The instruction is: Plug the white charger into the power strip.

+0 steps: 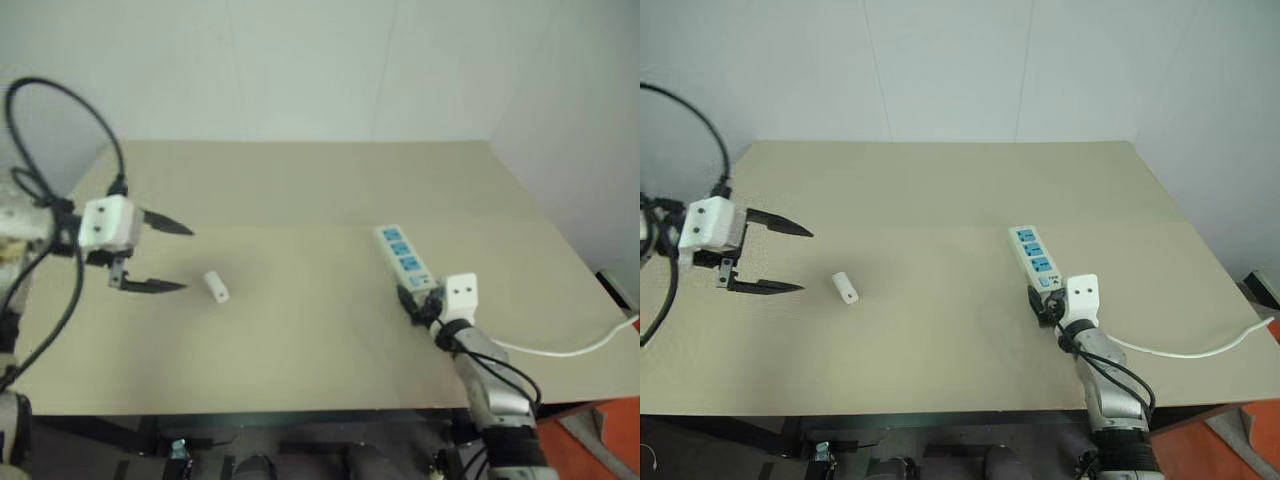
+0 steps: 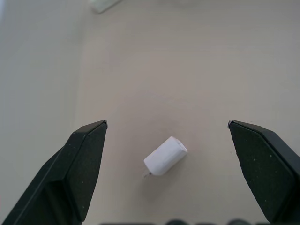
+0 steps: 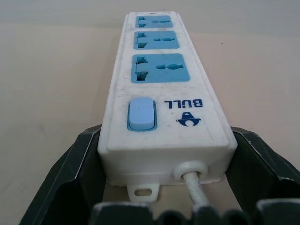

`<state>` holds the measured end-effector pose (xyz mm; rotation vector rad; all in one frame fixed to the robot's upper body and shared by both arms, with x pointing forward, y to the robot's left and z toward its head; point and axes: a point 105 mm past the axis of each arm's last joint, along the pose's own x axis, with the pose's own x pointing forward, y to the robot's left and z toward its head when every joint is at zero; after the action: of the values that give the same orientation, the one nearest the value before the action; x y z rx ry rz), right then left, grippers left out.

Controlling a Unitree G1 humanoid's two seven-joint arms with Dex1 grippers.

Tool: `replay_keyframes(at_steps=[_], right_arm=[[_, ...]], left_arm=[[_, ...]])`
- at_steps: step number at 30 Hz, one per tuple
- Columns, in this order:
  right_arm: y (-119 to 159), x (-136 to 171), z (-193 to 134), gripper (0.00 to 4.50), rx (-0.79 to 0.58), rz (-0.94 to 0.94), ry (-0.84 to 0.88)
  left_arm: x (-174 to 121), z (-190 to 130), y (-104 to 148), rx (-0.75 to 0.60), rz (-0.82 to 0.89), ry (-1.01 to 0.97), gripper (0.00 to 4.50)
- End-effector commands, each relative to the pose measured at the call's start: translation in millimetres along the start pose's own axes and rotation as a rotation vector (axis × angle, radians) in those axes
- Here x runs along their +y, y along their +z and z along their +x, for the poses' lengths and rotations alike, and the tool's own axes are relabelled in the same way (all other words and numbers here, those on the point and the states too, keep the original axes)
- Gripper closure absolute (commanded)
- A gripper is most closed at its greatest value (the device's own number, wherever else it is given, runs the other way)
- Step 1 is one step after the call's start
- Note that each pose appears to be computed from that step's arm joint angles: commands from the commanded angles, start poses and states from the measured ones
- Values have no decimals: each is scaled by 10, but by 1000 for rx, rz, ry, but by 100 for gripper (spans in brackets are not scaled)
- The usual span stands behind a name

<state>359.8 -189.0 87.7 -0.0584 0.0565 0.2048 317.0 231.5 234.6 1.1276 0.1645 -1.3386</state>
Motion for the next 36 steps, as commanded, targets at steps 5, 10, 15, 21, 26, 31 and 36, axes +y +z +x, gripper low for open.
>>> replay_keyframes(at_steps=[5, 10, 15, 21, 26, 31, 36], right_arm=[[118, -108, 29, 108, -14, -1, 6], [140, -154, 31, 108, -8, -3, 14], [135, -164, 1, 108, -3, -3, 8], [103, -143, -61, 108, 1, 8, -10], [79, -104, -91, 108, 6, 18, -17], [60, -87, -95, 108, 16, 23, -18], [47, -99, -100, 108, 27, 13, -17]], left_arm=[[197, 242, -96, 274, 291, -290, 0], [283, 511, -35, 338, 458, -468, 0], [227, 721, -59, 407, 595, -659, 0], [210, 827, -50, 437, 675, -747, 0], [194, 888, -62, 449, 696, -771, 0], [184, 966, -143, 486, 718, -756, 0], [168, 1024, -227, 521, 750, -748, 0]])
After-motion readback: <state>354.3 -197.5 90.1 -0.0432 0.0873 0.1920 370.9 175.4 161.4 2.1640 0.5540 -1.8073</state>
